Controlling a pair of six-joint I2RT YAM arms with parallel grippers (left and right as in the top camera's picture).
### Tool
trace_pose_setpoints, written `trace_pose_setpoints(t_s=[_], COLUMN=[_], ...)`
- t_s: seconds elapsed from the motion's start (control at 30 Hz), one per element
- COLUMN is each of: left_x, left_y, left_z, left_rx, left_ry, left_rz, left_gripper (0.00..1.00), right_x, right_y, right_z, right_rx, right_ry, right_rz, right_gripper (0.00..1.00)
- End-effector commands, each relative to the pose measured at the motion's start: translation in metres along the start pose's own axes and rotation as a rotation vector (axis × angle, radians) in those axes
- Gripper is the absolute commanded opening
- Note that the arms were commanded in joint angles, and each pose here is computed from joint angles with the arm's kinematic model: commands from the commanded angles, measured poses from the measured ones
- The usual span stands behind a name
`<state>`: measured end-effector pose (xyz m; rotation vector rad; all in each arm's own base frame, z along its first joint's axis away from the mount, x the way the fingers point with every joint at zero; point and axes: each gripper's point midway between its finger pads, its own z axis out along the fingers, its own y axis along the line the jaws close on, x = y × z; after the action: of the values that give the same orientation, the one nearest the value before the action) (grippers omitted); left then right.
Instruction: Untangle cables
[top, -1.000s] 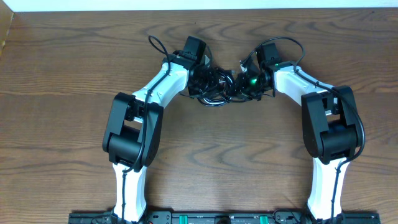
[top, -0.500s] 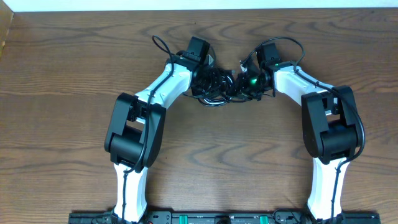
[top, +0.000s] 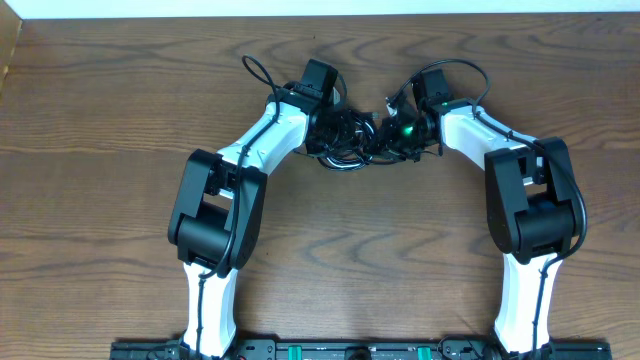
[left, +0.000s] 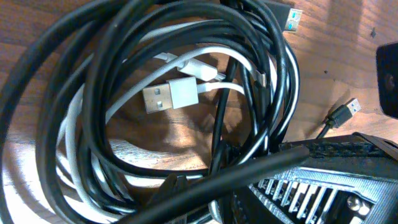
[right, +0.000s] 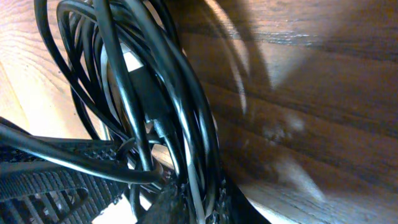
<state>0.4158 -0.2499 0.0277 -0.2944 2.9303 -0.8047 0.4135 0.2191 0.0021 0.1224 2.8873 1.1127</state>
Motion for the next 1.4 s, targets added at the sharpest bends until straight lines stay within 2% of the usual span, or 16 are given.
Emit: trace_pose_setpoints(t_s=[0.0,0.4,0.47,0.53,0.7,1.03,1.37], left_x=[0.002,0.009,0.009,0.010,0.011,0.017,0.024], left_y=[0.003,0.005,0.002,-0.003,-0.011,-0.032,-0.053], left_z=[0.011,0.022,0.022,0.022,0.019,-0.017,-0.051], left_rx=[-0.020,-0.009,0.009,0.038,0.101,0.412,0.643], left_ry=[-0.001,-0.002,0.003,0.012,0.042,0.221,0.348], left_rz=[0.008,0.025,0.028,0.033,0.028,-0.037,-0.040], left_gripper=[0.24,0.23,0.18,0.08,0.07,0.07,0.07], right_x=[0.002,0.002,0.002,0.002,0.002,0.002,0.002], right_y=[-0.033,-0.033,-0.033,-0.033,-0.033,-0.033,-0.033], right_z=[0.008,0.008,0.008,0.008,0.008,0.008,0.008], right_rx=[0.120,0.121,0.120,0.120,0.121,0.120,0.121], right_ry=[-0.011,-0.011,-0.011,-0.011,-0.011,-0.011,-0.011], right_rz=[0.043,0.042,0.043,0.043,0.042,0.042,0.042], right_gripper=[0.13,0.13,0.13,0.13,0.13,0.11,0.11])
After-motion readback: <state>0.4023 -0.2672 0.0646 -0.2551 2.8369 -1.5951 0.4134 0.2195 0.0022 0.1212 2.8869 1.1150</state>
